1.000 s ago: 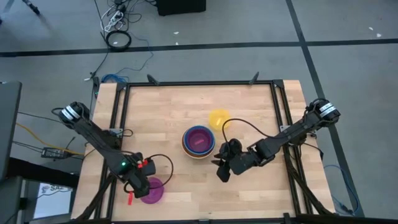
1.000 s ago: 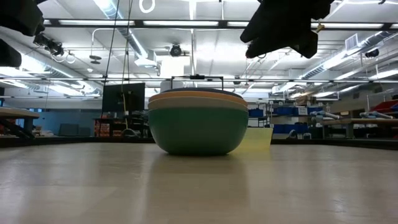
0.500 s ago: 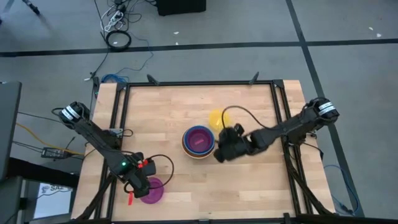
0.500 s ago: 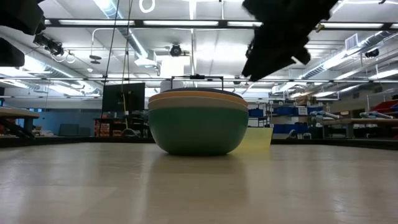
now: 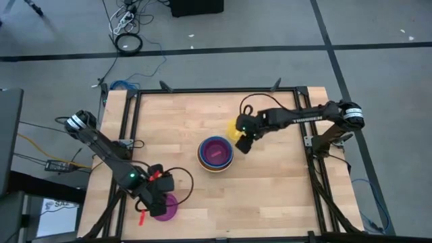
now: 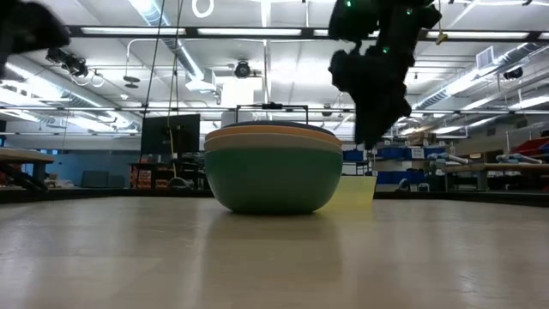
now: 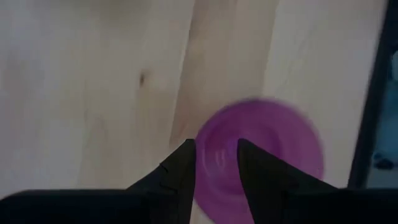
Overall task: Nest bowls inside each other
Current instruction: Stack the yellow bowl on top of the red bowl
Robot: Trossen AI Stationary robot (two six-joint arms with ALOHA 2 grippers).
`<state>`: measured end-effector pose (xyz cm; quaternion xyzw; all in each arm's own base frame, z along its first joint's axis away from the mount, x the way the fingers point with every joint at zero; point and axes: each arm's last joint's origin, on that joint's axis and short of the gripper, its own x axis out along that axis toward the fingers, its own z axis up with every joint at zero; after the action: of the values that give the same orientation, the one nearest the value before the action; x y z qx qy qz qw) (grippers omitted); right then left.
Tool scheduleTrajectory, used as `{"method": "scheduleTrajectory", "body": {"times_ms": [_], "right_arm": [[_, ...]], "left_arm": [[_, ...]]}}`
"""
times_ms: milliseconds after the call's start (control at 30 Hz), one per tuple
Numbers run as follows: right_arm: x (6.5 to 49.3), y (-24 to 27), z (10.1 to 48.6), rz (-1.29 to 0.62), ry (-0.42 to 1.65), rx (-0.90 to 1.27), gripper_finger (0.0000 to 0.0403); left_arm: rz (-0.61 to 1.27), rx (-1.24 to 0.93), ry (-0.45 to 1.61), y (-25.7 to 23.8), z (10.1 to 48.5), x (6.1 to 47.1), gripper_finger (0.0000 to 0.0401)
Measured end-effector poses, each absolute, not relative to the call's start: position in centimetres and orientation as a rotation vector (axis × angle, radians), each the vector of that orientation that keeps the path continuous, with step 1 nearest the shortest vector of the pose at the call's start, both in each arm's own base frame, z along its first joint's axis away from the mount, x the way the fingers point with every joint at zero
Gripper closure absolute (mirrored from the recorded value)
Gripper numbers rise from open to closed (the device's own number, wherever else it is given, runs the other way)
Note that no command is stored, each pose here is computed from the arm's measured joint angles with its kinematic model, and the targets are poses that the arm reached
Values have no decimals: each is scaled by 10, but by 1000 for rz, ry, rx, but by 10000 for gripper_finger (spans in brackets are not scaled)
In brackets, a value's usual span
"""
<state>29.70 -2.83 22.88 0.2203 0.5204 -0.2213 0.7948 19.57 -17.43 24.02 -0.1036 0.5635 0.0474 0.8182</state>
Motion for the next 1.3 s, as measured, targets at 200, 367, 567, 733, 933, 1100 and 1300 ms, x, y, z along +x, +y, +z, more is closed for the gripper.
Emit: {"method": "scheduleTrajectory", "body": {"times_ms": [200,367,567,733,933,1100,1300], "right_arm": [[289,-29,226,-426,1220,395,224],[294,-28,228,-410,1176,270,224],[296,-27,229,-307,1181,47,224],[296,-24,228,-161,1213,-78,225],[296,-24,222,-77,1206,-146,229],[292,-28,205,-100,1191,-153,232],[289,-34,185,-131,1131,-152,232]], "left_arm": [[134,-156,1090,-175,269,202,274],[186,-87,1028,-172,284,202,274],[196,-32,947,-172,300,206,274],[196,-1,904,-170,312,210,274],[208,20,889,-164,316,215,274],[215,32,890,-161,316,218,274],[225,45,892,-157,316,221,274]]}}
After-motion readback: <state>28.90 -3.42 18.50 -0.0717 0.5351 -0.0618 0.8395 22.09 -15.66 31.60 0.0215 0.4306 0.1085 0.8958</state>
